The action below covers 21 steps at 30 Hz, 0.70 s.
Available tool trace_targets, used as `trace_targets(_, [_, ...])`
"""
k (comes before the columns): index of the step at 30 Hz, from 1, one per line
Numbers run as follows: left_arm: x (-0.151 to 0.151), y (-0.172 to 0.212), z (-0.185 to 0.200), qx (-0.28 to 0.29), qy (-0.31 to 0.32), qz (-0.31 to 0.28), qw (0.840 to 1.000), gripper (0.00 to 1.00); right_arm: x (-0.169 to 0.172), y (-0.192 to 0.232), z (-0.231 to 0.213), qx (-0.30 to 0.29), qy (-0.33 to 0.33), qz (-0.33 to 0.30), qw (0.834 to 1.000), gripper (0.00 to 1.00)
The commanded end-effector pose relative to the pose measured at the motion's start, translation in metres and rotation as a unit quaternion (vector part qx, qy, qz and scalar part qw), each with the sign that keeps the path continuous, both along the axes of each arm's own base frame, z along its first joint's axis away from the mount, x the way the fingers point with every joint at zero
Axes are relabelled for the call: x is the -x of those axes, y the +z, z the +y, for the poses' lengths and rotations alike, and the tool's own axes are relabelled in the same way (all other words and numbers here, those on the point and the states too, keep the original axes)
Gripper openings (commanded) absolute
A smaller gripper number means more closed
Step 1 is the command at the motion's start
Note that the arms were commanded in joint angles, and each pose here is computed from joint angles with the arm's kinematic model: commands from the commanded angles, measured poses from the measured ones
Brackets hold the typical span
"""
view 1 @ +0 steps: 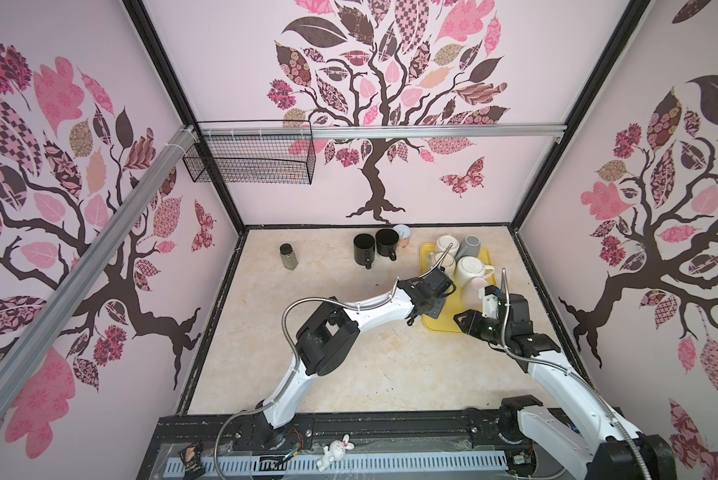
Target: Turn the mug right side up
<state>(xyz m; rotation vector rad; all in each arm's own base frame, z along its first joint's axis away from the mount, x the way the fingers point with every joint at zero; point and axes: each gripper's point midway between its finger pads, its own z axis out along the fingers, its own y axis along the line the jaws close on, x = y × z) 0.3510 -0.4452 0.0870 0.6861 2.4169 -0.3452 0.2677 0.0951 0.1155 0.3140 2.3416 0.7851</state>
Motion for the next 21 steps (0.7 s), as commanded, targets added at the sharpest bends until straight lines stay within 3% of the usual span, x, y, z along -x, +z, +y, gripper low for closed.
trace_targets(1, [-0.010, 0.075, 0.006, 0.099, 0.002, -0.046, 0.994, 0.00, -0.003, 0.021, 0.015, -0.059, 0.014, -0.025, 0.998, 0.36])
trace_targets(11, [-0.005, 0.145, 0.077, 0.319, 0.013, -0.031, 0.947, 0.00, -0.001, 0.086, 0.036, -0.169, 0.037, -0.087, 0.981, 0.35])
trace_targets(16, [-0.006, 0.179, 0.105, 0.426, 0.018, -0.022, 0.904, 0.00, 0.003, 0.117, 0.052, -0.236, 0.040, -0.133, 0.962, 0.36])
trace_targets(21, [0.000, 0.212, 0.119, 0.489, 0.007, -0.027, 0.872, 0.00, 0.007, 0.137, 0.083, -0.285, 0.071, -0.146, 0.945, 0.41])
